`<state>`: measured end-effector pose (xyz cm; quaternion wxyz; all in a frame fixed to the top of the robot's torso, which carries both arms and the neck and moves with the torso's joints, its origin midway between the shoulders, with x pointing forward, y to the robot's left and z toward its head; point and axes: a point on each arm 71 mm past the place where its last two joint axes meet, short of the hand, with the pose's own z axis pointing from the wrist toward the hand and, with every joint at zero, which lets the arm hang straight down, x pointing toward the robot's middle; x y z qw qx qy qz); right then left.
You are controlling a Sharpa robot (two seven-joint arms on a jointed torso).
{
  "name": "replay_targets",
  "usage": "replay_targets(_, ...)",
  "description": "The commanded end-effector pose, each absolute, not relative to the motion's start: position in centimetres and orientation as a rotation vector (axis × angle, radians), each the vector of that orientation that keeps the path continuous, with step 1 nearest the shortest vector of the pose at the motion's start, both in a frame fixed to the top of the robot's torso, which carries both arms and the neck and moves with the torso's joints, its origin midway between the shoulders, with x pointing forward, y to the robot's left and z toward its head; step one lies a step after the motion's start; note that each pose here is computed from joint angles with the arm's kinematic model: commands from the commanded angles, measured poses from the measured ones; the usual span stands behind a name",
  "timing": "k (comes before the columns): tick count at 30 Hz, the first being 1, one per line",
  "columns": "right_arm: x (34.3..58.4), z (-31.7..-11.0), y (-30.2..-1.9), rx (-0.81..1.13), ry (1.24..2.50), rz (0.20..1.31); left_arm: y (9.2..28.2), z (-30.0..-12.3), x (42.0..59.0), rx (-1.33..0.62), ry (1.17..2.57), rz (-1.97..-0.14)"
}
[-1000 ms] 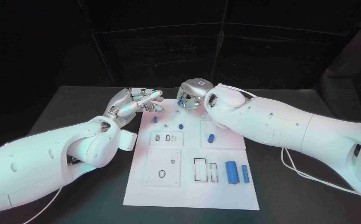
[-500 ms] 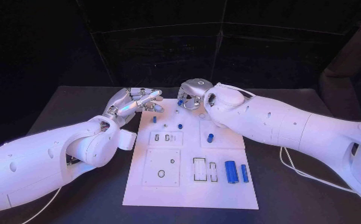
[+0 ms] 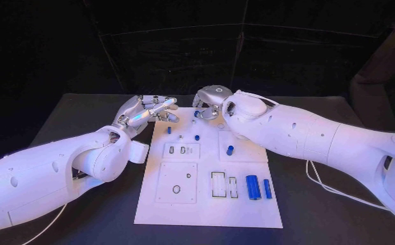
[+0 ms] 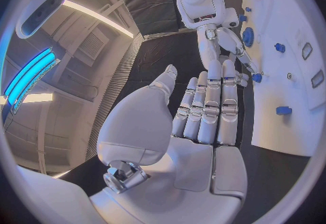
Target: Assemble the parts on the task board
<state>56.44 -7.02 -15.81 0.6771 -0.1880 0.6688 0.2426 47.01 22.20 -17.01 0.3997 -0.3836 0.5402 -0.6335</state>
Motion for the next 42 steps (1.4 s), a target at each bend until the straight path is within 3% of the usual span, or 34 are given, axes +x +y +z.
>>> replay_targets(1,56.3,-15.4,-7.6,-0.413,1.467,0.553,22.1,-16.9,47.0,-0.958,1.371,-1.617)
replay_targets(8,55.5,-14.8,-11.9,-0.298,1.491,0.572,22.5,-16.9,47.0,-0.960,1.368,-1.611)
replay_targets(15,54.9,-14.4,-18.2,-0.087,1.627,0.558,22.8,-16.9,47.1,-0.962,1.366,-1.604)
replay_targets(21,54.6,-14.6,-21.2,-0.018,1.702,0.511,22.9,-16.9,47.1,-0.963,1.366,-1.601)
replay_targets(30,55.0,-14.9,-22.2,0.002,1.733,0.468,23.1,-17.0,47.2,-0.965,1.365,-1.595)
replay_targets(42,55.3,-15.2,-20.9,-0.039,1.736,0.459,23.2,-17.1,47.4,-0.966,1.365,-1.593)
